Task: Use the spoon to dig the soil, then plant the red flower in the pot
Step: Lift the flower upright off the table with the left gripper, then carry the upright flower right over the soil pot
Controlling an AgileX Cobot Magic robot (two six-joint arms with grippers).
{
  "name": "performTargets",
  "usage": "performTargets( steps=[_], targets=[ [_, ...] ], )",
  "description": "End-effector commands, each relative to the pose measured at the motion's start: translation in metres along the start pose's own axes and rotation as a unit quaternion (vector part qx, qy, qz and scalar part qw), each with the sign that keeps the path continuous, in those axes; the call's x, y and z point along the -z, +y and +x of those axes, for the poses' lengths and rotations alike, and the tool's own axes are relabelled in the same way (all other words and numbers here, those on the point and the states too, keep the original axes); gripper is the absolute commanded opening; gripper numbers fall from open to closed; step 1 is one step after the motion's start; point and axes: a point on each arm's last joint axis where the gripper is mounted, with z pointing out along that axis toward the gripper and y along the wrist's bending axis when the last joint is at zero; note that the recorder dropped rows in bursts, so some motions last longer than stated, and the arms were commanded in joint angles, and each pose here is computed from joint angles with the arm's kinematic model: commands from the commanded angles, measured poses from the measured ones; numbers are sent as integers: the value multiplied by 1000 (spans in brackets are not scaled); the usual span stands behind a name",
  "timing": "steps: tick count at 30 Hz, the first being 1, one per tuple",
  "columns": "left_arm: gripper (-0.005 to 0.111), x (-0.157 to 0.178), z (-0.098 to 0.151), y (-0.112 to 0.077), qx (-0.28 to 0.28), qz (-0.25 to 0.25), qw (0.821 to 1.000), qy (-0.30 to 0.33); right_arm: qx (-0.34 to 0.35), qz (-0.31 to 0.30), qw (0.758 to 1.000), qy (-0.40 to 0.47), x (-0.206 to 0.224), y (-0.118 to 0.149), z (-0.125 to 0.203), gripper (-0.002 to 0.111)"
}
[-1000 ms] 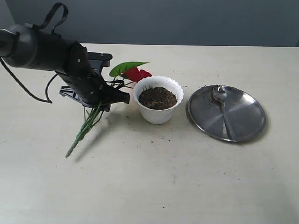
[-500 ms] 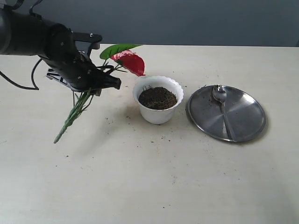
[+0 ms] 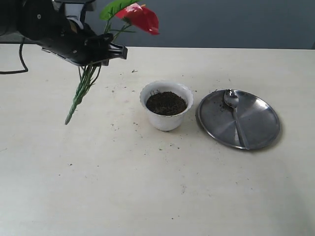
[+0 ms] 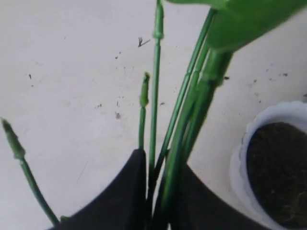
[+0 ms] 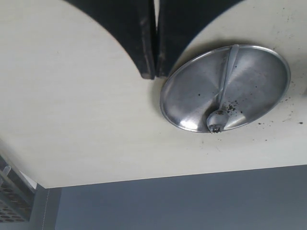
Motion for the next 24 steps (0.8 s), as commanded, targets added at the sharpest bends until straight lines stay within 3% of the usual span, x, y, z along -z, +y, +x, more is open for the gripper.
performTargets(
  steps=[1,5,9,16,24],
  targets=[
    [0,17,-12,-3,19,19,998,-50,3,-2,1000,-6,0,0,0,0],
    [0,27,-18,-5,25,27,996,-79,3,-2,1000,-6,0,0,0,0],
    [0,38,-26,-10,-19,47,992,-119,3,-2,1000,-6,0,0,0,0],
    [0,42,-31,-26,-82,127,976,-159,4,-1,1000,-5,0,0,0,0],
    [0,48,-37,-35,-115,200,951,-206,4,-1,1000,-5,0,0,0,0]
  ],
)
